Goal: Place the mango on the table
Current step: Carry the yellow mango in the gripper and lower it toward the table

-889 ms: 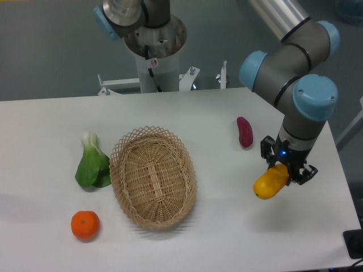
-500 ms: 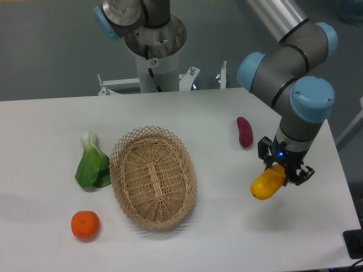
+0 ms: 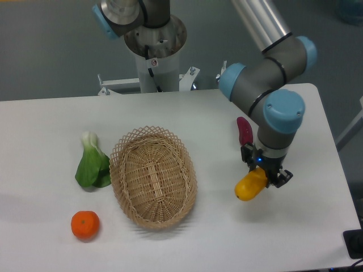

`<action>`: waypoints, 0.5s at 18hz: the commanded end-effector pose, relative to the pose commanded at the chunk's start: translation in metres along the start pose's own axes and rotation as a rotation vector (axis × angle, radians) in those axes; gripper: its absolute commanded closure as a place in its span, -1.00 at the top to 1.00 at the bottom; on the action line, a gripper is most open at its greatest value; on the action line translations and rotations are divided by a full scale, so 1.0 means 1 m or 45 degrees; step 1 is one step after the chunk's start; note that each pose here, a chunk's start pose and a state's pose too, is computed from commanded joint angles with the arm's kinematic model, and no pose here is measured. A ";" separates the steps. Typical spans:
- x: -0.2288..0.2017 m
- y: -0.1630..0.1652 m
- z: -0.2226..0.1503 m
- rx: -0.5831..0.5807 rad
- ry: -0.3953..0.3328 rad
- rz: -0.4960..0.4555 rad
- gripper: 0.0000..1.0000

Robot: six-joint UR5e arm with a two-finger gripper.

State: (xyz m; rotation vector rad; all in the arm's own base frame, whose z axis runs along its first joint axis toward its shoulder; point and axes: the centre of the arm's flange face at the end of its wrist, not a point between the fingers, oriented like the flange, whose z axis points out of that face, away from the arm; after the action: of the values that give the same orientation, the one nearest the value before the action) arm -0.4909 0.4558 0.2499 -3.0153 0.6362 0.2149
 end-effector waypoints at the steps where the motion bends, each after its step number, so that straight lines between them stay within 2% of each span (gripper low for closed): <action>1: -0.001 -0.003 0.004 -0.001 0.002 -0.017 -0.10; 3: 0.003 -0.014 0.010 -0.038 -0.003 -0.061 -0.06; 5: 0.004 -0.019 0.017 -0.067 -0.005 -0.053 0.00; 9: 0.005 -0.026 0.019 -0.058 -0.028 -0.079 0.22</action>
State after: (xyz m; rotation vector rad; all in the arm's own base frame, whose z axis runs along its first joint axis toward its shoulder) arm -0.4785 0.4797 0.2308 -3.0663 0.5423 0.2634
